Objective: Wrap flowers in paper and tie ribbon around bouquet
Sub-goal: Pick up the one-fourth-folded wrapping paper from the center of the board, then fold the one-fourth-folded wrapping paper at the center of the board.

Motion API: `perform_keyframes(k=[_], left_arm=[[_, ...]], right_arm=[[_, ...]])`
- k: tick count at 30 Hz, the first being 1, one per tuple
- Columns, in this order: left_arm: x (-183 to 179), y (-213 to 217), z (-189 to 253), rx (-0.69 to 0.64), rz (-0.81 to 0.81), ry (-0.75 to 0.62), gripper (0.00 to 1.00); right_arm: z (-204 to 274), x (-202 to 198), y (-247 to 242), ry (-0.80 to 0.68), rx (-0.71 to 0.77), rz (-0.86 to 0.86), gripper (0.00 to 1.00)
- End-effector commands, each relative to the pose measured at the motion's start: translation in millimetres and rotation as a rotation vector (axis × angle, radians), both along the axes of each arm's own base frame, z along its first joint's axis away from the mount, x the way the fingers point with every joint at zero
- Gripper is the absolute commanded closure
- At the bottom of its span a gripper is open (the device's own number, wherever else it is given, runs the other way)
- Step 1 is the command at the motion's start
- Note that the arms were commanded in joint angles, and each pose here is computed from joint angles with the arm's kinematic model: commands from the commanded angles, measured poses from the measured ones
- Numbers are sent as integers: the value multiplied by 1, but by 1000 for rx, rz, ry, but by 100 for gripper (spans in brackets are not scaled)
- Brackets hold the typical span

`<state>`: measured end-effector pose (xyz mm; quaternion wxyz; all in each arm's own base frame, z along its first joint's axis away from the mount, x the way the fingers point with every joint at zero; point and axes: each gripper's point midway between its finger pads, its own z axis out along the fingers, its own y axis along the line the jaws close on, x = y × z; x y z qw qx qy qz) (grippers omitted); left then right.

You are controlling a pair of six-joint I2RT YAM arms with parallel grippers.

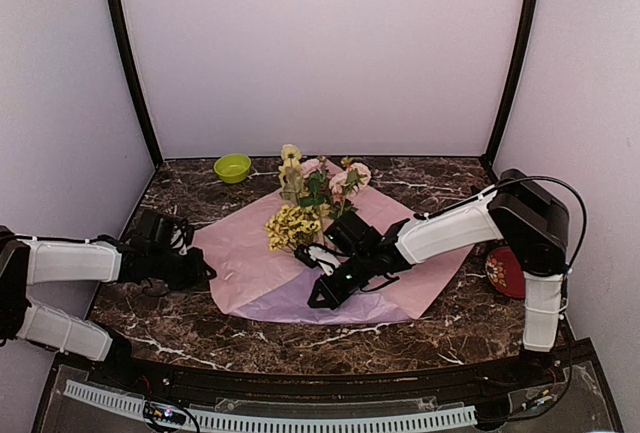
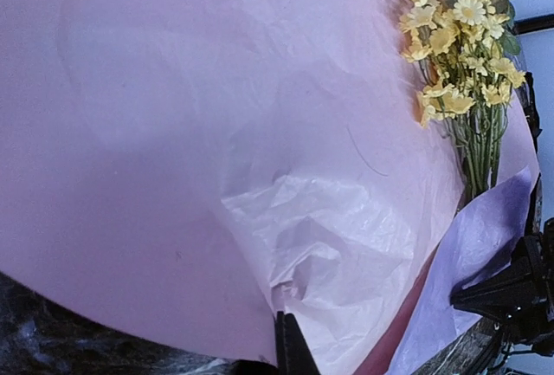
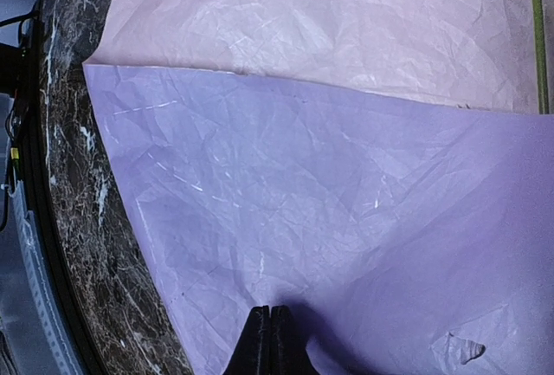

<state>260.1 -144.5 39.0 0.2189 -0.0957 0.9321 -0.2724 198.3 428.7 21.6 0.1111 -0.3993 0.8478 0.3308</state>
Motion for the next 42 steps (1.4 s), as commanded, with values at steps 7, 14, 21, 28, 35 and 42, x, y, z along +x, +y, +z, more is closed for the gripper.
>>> perform_keyframes(k=[7, 14, 21, 28, 35, 42], left_arm=[[34, -34, 89, -65, -167, -242, 100], [53, -90, 125, -60, -331, -340, 100], [85, -156, 164, -112, -474, -438, 100], [107, -199, 144, -126, -553, -401, 100], [112, -225, 104, -100, -595, -338, 100], [127, -238, 94, -91, -576, -350, 100]], right_arm=[[-21, 11, -3, 83, -9, -43, 100], [-21, 17, -5, 101, 7, -61, 100], [-16, 17, -1, 108, 38, -60, 100], [15, 20, 2, 85, 134, -78, 100], [44, 34, -23, 112, 249, -206, 100], [74, 47, -36, 68, 325, -242, 93]])
